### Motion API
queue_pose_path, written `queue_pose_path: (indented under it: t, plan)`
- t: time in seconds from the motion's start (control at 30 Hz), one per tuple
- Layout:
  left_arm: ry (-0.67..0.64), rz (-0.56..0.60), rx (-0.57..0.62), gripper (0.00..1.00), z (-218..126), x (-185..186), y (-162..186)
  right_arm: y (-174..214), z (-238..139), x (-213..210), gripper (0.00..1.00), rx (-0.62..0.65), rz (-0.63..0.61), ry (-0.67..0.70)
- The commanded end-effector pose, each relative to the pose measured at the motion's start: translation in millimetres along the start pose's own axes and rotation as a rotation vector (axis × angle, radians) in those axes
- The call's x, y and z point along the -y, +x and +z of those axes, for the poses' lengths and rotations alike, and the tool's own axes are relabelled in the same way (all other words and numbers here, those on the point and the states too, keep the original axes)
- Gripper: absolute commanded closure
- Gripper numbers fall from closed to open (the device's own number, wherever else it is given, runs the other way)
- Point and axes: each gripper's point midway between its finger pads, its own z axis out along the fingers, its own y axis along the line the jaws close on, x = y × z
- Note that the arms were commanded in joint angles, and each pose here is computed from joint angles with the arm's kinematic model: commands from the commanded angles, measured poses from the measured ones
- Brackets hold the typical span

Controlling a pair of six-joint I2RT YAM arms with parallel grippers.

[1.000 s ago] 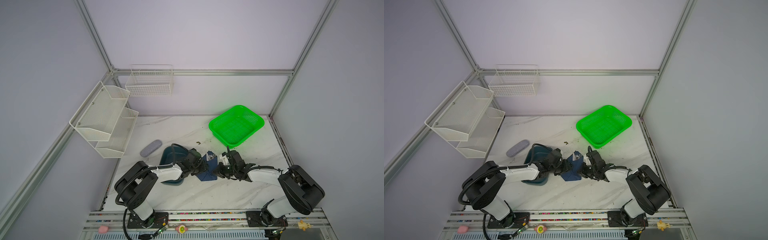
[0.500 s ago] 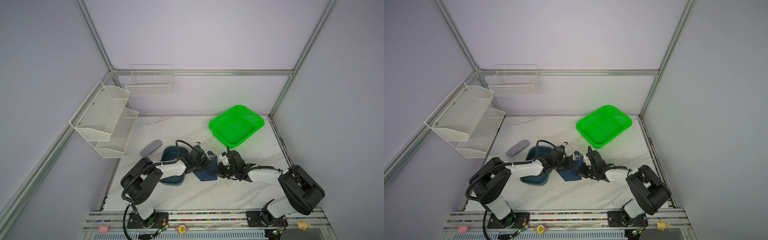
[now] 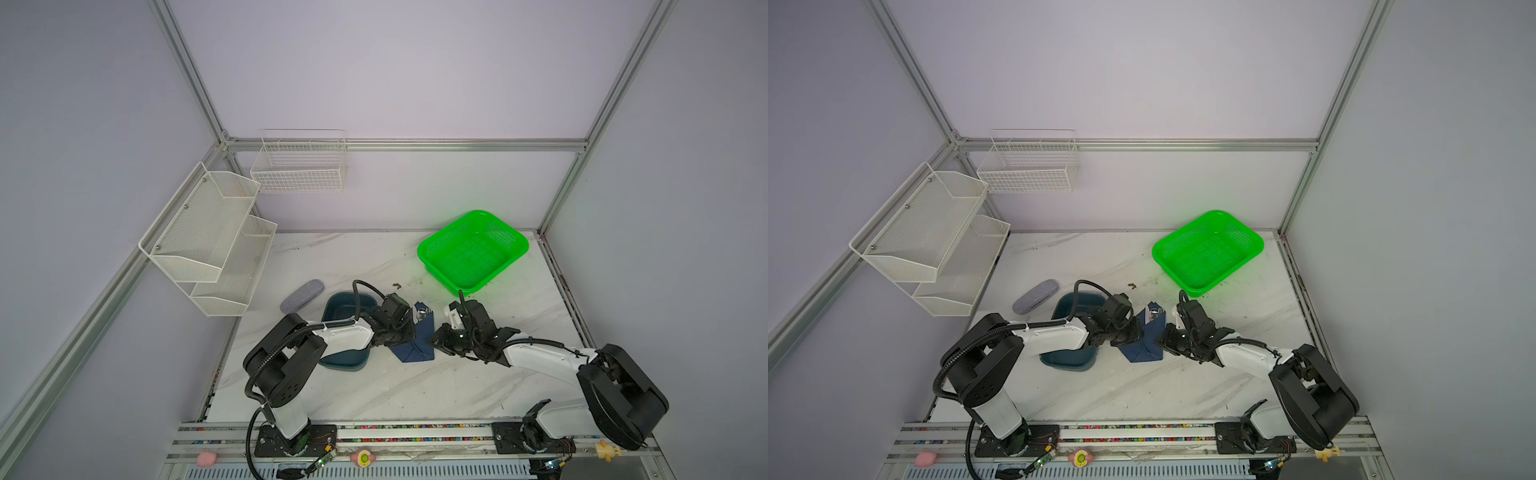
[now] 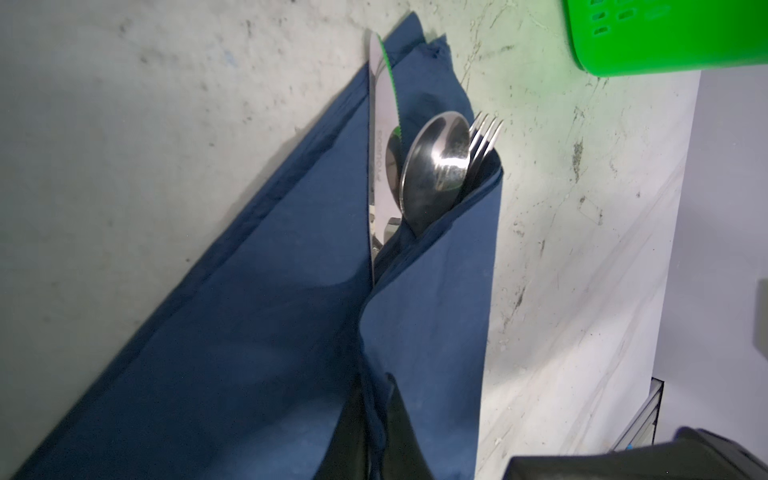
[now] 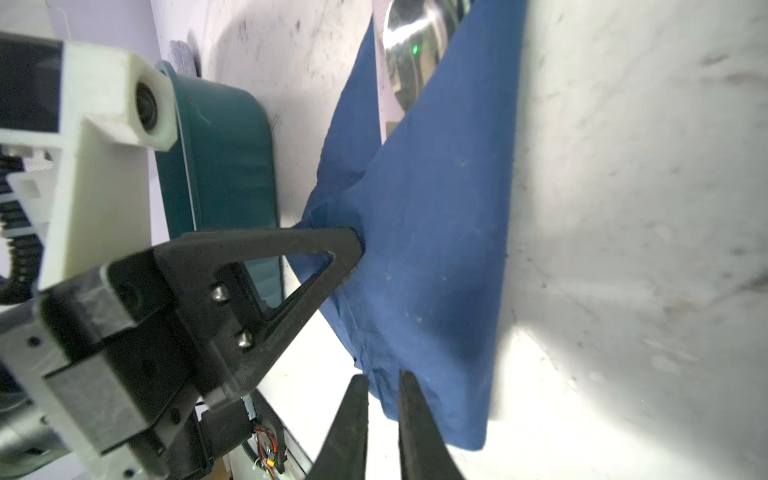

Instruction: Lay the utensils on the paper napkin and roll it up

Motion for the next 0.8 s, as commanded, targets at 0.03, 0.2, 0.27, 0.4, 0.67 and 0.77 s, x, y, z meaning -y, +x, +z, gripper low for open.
queue_pose_path:
  t: [0.03,0.2,0.27,0.4,0.67,0.77]
  plan:
    - [0.051,0.041,0.062,0.92,-14.9,10.5,-12.0,-10.8,-15.0,15.2,0.8,0.097,0.03,0.106]
    - [0.042,0.044,0.062,0.95,-14.9,2.9,-7.2,-26.5,-41.6,48.3,0.81,0.236,0.066,0.313]
    - [0.038,0.044,0.056,0.97,-14.1,-0.1,-4.8,-28.1,-46.5,46.1,0.81,0.254,0.058,0.304]
    - [0.031,0.057,0.05,1.0,-12.8,-4.9,-0.3,-22.8,-40.2,41.0,0.81,0.22,0.039,0.26]
    - [0.006,0.082,0.078,1.0,-17.7,-14.0,-0.4,-14.5,-27.6,16.4,0.86,0.166,0.038,0.09]
    - [-0.01,0.08,0.091,1.0,-17.7,-17.5,-2.6,-11.6,-22.8,18.1,0.86,0.16,0.07,0.065]
